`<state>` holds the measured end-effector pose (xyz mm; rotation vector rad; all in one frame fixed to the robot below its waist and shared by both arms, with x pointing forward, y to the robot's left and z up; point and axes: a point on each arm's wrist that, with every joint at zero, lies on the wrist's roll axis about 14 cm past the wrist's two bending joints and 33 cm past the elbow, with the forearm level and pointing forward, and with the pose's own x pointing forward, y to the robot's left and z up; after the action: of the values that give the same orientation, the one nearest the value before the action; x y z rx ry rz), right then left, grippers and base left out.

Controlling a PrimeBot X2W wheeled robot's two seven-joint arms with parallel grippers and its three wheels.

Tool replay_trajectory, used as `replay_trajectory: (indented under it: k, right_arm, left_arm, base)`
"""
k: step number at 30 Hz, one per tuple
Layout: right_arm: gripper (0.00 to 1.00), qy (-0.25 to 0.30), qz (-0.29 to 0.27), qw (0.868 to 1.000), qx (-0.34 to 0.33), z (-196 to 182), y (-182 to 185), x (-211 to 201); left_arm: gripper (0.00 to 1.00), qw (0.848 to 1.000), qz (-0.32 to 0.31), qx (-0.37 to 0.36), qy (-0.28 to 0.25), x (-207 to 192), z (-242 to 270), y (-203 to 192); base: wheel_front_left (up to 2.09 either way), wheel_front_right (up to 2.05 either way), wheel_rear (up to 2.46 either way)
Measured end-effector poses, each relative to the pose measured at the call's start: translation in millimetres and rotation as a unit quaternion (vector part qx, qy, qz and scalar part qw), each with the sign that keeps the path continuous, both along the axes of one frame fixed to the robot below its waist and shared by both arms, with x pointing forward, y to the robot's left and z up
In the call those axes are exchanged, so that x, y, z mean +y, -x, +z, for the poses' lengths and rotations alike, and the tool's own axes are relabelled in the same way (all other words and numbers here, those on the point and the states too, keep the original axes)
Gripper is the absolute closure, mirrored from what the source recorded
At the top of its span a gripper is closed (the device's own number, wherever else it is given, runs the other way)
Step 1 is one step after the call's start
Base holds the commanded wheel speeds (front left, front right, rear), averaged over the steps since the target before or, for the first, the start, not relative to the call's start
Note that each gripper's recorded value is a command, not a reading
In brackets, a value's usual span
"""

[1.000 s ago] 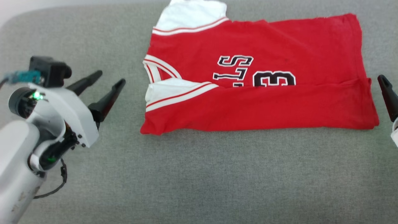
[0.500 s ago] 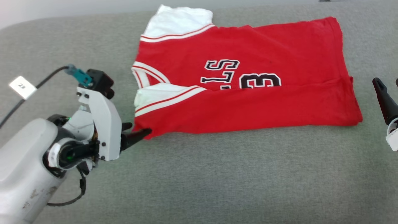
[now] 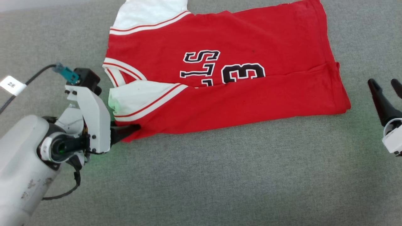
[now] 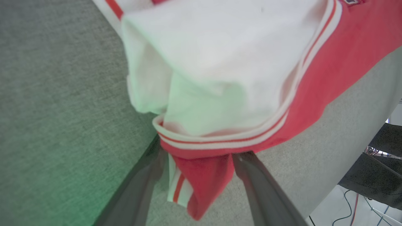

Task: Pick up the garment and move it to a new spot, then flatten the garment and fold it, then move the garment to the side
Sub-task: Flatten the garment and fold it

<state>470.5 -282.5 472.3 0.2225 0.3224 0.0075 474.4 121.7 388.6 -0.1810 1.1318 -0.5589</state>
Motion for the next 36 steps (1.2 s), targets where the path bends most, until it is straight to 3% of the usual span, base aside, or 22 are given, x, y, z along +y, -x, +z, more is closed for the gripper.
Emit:
replay_trajectory:
  k: [1,3,8,14,23,24,25,26,27,36]
  right_arm:
    - [0.0,0.002,0.004,1.0,0.007,-2,1,1]
    - [0.0,0.01,0.018,0.999,0.028,-9,3,5]
    - [0.0,0.046,0.072,0.99,0.108,-31,13,18]
    - [0.0,0.123,0.128,0.969,0.173,-39,5,25]
    - [0.0,0.131,0.161,0.94,0.27,-78,-1,35]
    - [0.43,0.13,0.165,0.938,0.275,-80,-2,36]
    - [0.62,0.128,0.168,0.937,0.28,-81,-2,37]
    - [0.96,0.126,0.171,0.936,0.282,-83,-3,38]
    - [1.0,0.124,0.171,0.936,0.281,-83,-4,38]
    - [1.0,0.109,0.166,0.949,0.246,-70,-4,39]
  left_arm:
    - [0.5,1.0,0.001,0.003,0.004,-1,-1,-1]
    - [1.0,1.0,0.0,0.005,0.008,-2,-3,-2]
    - [1.0,1.0,0.0,0.003,0.016,-6,-4,-2]
    - [1.0,1.0,-0.002,-0.008,0.028,-8,-1,-1]
    - [1.0,0.999,-0.01,-0.015,0.044,-14,0,0]
    - [1.0,0.999,-0.01,-0.016,0.045,-14,-1,-1]
    - [1.0,0.999,-0.009,-0.016,0.046,-14,-1,0]
    - [1.0,0.999,-0.007,-0.017,0.048,-13,-2,-1]
    - [1.0,0.999,-0.004,-0.018,0.049,-13,-2,-1]
    - [1.0,0.996,0.018,-0.038,0.083,-9,9,11]
  base:
    - [0.0,0.0,0.0]
    - [0.0,0.0,0.0]
    - [0.0,0.0,0.0]
    - [0.0,0.0,0.0]
    - [0.0,0.0,0.0]
    - [0.0,0.0,0.0]
    - [0.0,0.0,0.0]
    - [0.0,0.0,0.0]
    - [0.0,0.0,0.0]
    - [0.0,0.0,0.0]
